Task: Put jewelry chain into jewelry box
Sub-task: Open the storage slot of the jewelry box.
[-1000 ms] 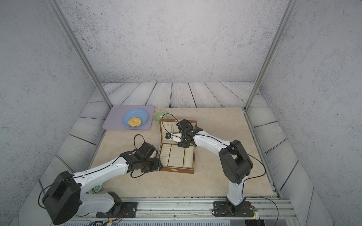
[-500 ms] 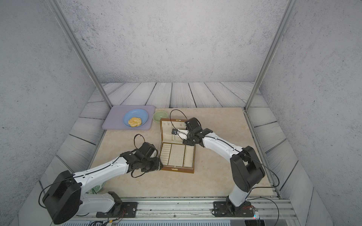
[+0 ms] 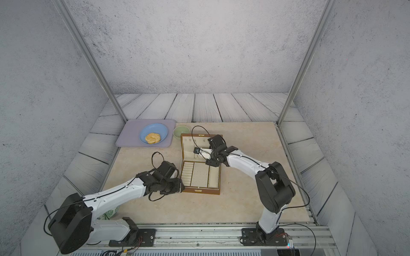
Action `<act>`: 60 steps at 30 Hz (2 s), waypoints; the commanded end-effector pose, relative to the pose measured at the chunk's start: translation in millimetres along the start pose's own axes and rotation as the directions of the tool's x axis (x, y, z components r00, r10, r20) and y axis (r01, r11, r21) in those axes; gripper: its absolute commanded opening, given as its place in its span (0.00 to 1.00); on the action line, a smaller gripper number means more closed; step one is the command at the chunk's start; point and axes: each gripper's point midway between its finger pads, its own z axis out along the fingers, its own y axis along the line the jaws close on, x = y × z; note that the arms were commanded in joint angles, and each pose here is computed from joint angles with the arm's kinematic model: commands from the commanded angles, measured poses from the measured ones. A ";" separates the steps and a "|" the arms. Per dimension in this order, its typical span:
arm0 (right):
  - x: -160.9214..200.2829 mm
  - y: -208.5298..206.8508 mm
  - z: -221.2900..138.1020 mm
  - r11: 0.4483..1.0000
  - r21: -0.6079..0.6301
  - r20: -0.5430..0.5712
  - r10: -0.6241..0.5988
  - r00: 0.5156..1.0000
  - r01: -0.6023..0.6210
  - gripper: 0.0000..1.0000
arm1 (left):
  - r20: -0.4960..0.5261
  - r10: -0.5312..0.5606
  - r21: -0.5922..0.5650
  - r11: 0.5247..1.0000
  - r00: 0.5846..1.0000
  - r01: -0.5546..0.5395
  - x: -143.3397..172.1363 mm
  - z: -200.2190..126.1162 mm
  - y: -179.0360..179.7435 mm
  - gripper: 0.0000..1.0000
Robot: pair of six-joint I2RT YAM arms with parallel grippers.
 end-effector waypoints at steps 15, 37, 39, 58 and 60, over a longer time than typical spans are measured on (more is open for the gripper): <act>-10.6 6.6 15.0 0.997 -0.055 0.038 0.057 0.998 -0.055 0.69 | -0.067 -0.011 -0.110 0.994 0.998 0.003 19.4 7.2 27.9 0.55; -4.7 -4.9 18.8 0.999 -0.004 0.022 0.041 0.999 -0.041 0.68 | -0.068 -0.013 -0.119 0.993 0.998 0.005 20.6 7.1 30.2 0.55; 1.8 -10.7 13.8 0.999 0.009 0.017 0.049 0.999 -0.049 0.69 | -0.070 -0.013 -0.121 0.993 0.997 0.004 21.2 7.2 30.5 0.55; 15.1 -6.8 8.5 0.992 -0.087 0.011 0.097 0.995 -0.096 0.65 | -0.066 -0.014 -0.116 0.993 0.998 0.006 21.6 6.1 30.5 0.54; 11.1 -5.6 10.6 0.989 -0.111 0.017 0.102 0.995 -0.099 0.65 | -0.063 -0.013 -0.114 0.993 0.998 0.006 21.2 5.6 30.2 0.54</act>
